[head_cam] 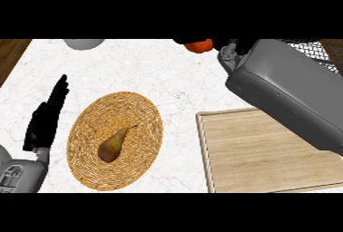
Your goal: Pick the squash from the tray and place it in the tiered basket
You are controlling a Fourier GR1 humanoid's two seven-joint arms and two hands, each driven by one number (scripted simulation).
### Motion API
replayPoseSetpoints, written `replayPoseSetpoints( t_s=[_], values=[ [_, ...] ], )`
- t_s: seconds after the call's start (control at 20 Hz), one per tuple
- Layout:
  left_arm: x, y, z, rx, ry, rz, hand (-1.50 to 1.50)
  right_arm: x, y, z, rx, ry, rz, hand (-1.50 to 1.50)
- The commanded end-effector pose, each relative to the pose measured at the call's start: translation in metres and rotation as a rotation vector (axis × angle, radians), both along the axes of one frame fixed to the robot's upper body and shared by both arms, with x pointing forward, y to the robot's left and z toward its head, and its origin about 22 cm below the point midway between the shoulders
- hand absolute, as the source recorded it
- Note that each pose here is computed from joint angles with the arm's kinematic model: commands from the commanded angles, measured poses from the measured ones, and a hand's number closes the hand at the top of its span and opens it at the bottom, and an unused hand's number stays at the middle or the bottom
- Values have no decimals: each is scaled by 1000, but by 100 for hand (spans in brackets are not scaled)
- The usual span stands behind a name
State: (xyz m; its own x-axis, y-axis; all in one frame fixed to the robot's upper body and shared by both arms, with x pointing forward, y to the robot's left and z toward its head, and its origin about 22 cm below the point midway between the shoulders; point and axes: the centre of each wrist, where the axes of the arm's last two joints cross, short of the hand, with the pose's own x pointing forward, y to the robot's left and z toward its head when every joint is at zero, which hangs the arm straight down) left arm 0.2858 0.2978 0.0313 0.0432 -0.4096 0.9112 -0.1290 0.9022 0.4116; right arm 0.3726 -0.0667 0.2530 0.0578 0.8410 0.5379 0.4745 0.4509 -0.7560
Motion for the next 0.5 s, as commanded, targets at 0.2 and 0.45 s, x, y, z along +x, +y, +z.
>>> replayPoseSetpoints(
  t_s=[0.2,0.45],
  values=[
    [1,-1,1,-4,-14,4,0,9,-46,43,61,99,-54,150],
    [6,-8,5,4,-1,-23,0,31,-62,30,-77,117,-76,150]
  ],
)
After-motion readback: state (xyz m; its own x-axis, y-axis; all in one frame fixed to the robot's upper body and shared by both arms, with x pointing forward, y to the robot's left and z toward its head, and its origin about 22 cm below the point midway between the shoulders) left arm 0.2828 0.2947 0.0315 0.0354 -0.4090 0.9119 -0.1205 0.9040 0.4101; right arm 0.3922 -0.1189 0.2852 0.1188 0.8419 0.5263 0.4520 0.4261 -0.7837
